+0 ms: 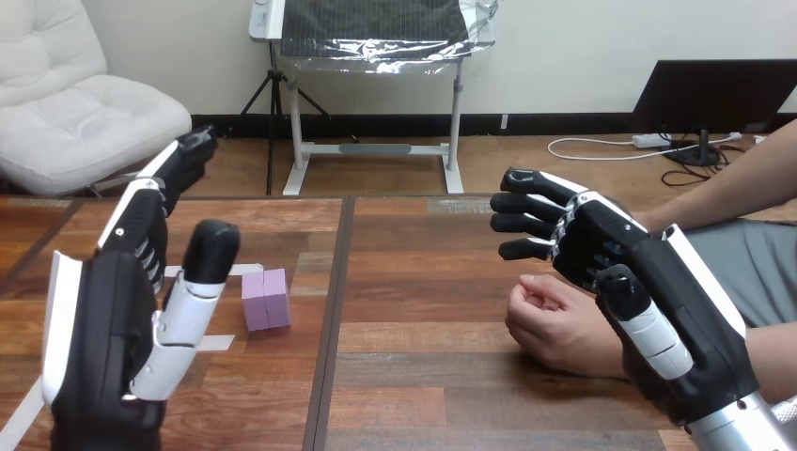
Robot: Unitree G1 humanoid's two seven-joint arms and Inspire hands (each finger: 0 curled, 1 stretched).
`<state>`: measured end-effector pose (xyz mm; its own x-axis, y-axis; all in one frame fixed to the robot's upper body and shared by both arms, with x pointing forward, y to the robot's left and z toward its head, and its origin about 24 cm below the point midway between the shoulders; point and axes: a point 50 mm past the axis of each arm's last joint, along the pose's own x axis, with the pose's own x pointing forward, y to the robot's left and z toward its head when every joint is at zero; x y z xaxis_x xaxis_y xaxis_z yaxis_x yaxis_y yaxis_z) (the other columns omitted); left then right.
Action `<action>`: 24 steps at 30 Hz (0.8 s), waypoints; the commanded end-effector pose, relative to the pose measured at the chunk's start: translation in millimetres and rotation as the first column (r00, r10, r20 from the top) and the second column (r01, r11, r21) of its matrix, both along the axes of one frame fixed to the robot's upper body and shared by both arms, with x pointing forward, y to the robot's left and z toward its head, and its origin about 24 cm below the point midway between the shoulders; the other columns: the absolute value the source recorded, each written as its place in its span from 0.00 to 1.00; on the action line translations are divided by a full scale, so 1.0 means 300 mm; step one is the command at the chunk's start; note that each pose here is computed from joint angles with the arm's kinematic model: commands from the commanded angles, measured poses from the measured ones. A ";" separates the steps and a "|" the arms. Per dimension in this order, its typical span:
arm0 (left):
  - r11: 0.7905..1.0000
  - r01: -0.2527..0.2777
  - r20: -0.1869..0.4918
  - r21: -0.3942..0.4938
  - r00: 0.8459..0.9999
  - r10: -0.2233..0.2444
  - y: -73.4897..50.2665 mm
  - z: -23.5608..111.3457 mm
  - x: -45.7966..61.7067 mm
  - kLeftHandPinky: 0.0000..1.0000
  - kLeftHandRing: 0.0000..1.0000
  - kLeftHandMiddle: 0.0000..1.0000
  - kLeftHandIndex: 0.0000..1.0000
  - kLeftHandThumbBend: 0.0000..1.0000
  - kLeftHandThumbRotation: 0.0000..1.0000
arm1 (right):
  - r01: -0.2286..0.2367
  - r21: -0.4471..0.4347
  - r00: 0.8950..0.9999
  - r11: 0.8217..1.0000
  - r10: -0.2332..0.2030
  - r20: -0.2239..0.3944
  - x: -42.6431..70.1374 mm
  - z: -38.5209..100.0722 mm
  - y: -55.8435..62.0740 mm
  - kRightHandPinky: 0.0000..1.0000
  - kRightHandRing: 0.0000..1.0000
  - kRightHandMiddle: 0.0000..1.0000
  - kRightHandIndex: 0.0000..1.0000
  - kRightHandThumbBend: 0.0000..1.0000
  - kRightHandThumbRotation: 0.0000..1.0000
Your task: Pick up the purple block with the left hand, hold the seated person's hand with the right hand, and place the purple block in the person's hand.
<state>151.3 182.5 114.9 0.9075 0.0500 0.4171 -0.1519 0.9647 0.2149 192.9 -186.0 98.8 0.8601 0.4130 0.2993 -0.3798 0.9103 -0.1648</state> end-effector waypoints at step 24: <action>0.979 0.015 -0.019 0.204 1.000 -0.011 0.065 -0.023 0.150 0.59 0.78 0.84 0.81 0.48 0.80 | 0.002 0.001 0.995 1.000 -0.002 0.104 0.036 0.063 0.002 0.74 0.80 0.81 0.83 1.00 0.84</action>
<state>181.0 198.2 103.3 0.9241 -0.0032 0.3820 -0.1430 0.9244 0.3537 193.9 -185.7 99.5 0.8585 0.4137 0.3031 -0.3798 0.9100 -0.1664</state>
